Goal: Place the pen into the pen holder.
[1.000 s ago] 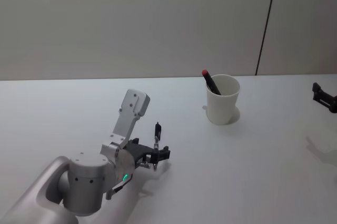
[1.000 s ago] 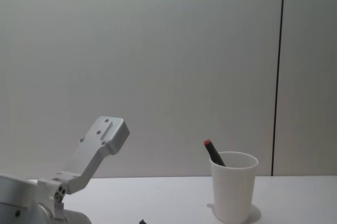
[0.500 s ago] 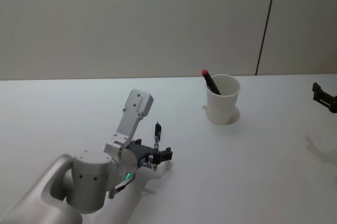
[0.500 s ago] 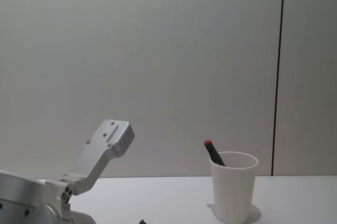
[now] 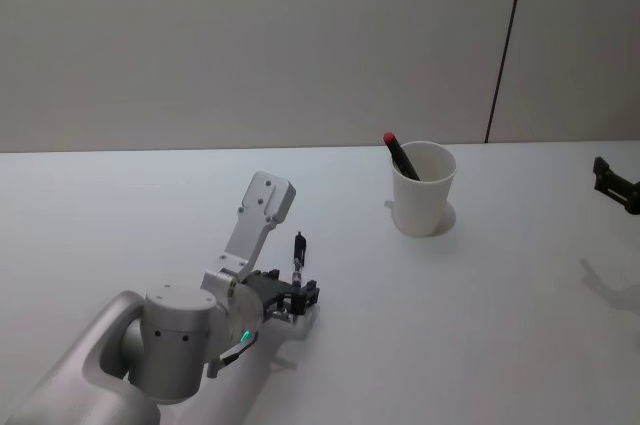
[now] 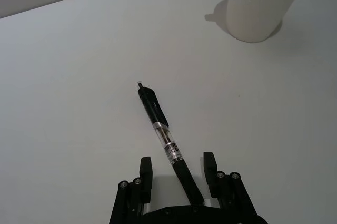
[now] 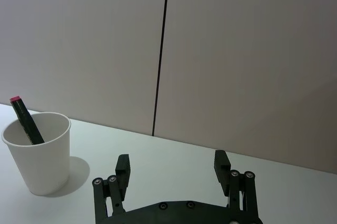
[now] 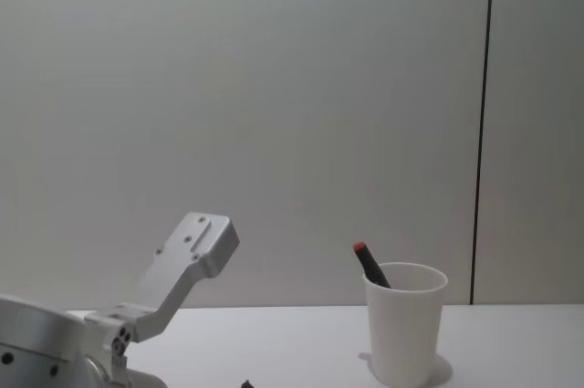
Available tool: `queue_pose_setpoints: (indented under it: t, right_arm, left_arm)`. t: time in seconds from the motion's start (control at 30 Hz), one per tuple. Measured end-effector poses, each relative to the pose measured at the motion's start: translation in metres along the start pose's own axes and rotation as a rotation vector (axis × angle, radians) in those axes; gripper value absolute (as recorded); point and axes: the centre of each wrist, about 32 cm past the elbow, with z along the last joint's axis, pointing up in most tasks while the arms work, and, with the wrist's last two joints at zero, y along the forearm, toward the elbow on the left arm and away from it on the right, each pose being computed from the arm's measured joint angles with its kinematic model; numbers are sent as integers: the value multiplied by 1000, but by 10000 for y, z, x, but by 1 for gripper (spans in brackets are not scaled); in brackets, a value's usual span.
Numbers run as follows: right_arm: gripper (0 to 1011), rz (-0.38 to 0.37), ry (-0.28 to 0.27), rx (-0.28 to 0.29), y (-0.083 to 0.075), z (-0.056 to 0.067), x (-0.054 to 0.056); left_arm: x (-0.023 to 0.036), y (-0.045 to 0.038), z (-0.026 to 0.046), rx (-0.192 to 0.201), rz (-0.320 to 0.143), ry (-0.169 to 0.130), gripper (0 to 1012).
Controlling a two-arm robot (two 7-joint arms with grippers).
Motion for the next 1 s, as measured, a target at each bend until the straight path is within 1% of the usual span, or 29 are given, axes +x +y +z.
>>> queue_pose_setpoints:
  t: [0.17, 0.2, 0.23, 0.27, 0.3, 0.33, 0.37, 0.4, 0.43, 0.47, 0.53, 0.7, 1.0]
  right_arm:
    - [1002, 0, 0, 0, 0, 0, 0]
    - [1002, 0, 0, 0, 0, 0, 0]
    - [1002, 0, 0, 0, 0, 0, 0]
    - [1002, 0, 0, 0, 0, 0, 0]
    - [1002, 0, 0, 0, 0, 0, 0]
    - [1002, 0, 0, 0, 0, 0, 0]
    - [1002, 0, 0, 0, 0, 0, 0]
    - [1002, 0, 0, 0, 0, 0, 0]
    - [1002, 0, 0, 0, 0, 0, 0]
    - [1002, 0, 0, 0, 0, 0, 0]
    - [1002, 0, 0, 0, 0, 0, 0]
    - [1002, 0, 0, 0, 0, 0, 0]
    - [1002, 0, 0, 0, 0, 0, 0]
  left_arm:
    - [-6, -6, -12, 7, 2, -5, 512]
    - [-9, -8, -20, 9, 2, -5, 500]
    - [-9, -9, -22, 10, 3, -6, 451]
    - [-10, -10, -24, 11, 3, -6, 439]
    - [-12, -12, -32, 13, 3, -6, 371]
    - [-13, -13, -34, 14, 3, -6, 353]
    - [-14, -14, -36, 15, 3, -6, 308]
    - [-15, -15, -38, 16, 4, -6, 308]
    - [-17, -17, -42, 17, 4, -7, 251]
    - [-18, -18, -44, 18, 4, -7, 251]
    - [-20, -22, -49, 19, 5, -7, 194]
    - [-26, -31, -61, 23, 6, -6, 153]
    - [-26, -30, -72, 24, 10, -5, 127]
